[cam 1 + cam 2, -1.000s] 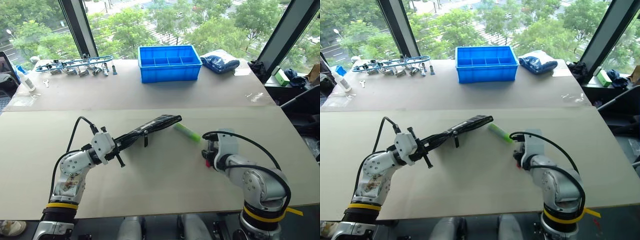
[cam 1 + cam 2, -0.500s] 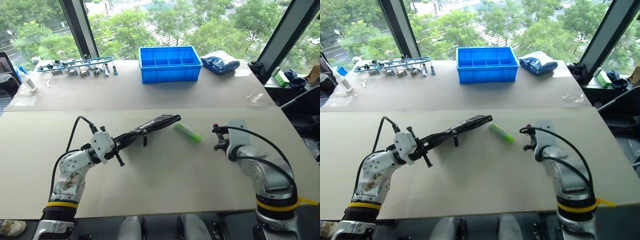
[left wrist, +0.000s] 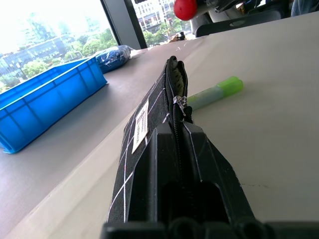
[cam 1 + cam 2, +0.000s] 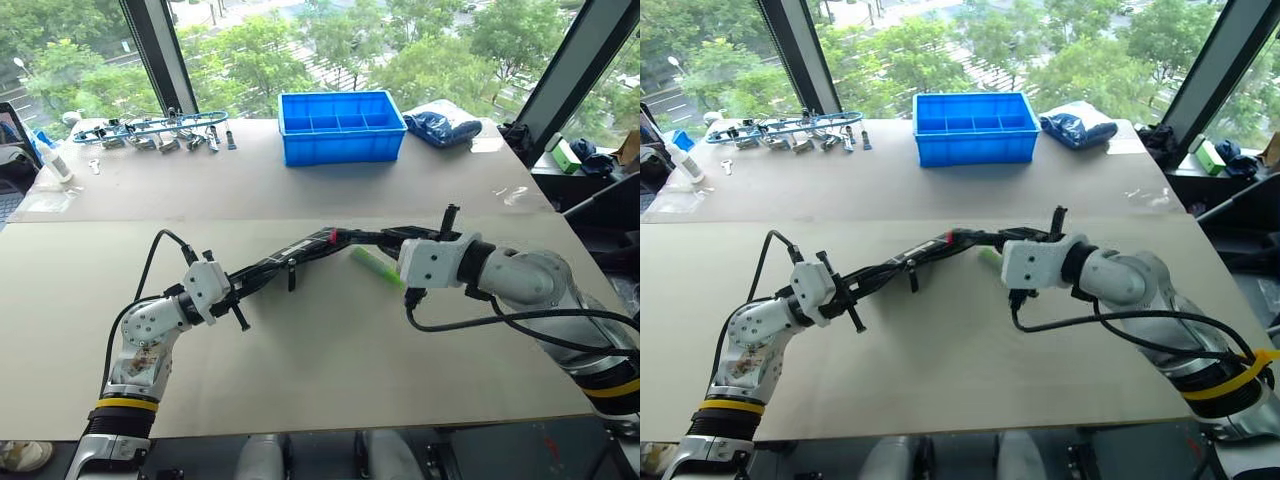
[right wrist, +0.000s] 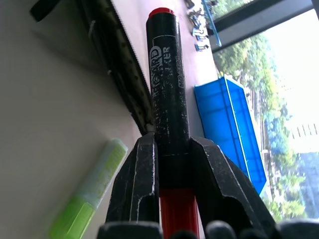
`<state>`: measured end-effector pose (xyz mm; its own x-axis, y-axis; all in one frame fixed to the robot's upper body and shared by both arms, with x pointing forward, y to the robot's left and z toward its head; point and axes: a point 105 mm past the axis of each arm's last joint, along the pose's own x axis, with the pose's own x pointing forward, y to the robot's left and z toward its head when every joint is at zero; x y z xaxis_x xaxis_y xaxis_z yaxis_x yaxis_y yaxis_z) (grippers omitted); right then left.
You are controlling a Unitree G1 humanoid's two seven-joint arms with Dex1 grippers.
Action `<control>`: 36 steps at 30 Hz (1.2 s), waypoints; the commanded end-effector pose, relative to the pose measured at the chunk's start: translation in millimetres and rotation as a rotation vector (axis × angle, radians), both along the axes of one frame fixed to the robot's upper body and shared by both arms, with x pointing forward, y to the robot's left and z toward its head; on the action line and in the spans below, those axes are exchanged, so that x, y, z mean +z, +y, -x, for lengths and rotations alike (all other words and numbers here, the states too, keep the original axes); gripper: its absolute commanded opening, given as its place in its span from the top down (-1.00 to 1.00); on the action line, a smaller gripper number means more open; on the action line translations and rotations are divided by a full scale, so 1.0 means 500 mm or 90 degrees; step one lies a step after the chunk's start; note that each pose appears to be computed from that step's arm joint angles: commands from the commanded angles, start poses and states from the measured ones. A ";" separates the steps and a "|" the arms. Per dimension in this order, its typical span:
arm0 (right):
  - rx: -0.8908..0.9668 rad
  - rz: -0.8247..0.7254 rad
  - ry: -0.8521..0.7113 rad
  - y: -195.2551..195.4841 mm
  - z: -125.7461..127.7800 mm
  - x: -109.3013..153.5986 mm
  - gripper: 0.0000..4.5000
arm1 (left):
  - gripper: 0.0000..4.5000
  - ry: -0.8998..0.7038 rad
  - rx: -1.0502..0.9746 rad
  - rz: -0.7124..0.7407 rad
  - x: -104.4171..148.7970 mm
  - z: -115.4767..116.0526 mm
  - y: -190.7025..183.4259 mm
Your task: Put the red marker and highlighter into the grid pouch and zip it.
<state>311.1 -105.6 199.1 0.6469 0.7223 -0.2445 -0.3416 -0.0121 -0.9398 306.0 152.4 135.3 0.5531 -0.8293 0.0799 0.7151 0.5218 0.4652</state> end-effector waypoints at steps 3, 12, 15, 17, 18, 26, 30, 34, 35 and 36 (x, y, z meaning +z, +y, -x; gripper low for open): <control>0.050 0.050 -0.114 0.023 -0.019 0.027 0.75 | 1.00 -0.032 -0.013 0.003 0.018 0.003 -0.008; 0.062 0.099 -0.136 0.032 -0.038 0.005 0.75 | 1.00 -0.034 -0.015 0.006 0.019 0.003 -0.011; 0.040 0.126 -0.141 0.019 -0.050 -0.007 0.75 | 1.00 -0.034 -0.016 0.008 0.019 0.004 -0.012; 0.006 0.137 -0.136 0.011 -0.064 -0.016 0.75 | 1.00 -0.033 -0.016 0.009 0.019 0.003 -0.013; -0.004 0.136 -0.131 0.010 -0.068 -0.018 0.75 | 1.00 -0.033 -0.017 0.008 0.018 0.003 -0.013; -0.038 0.135 -0.122 0.012 -0.084 -0.016 0.75 | 1.00 -0.034 -0.019 0.010 0.019 0.000 -0.016; -0.054 0.123 -0.108 0.009 -0.089 -0.011 0.75 | 1.00 -0.035 -0.020 0.011 0.019 0.000 -0.017; -0.071 0.113 -0.098 -0.001 -0.093 -0.002 0.75 | 1.00 -0.034 -0.020 0.011 0.017 0.001 -0.017; -0.077 0.113 -0.101 -0.004 -0.095 0.002 0.75 | 1.00 -0.034 -0.020 0.011 0.017 0.001 -0.017; -0.082 0.117 -0.105 -0.005 -0.097 0.005 0.75 | 1.00 -0.033 -0.020 0.011 0.016 0.001 -0.017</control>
<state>356.1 -103.2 178.3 0.7396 0.5973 -0.3101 -0.2530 -0.1801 -0.9505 306.8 147.0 132.8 0.5431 -0.8347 0.0914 0.7248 0.5209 0.4509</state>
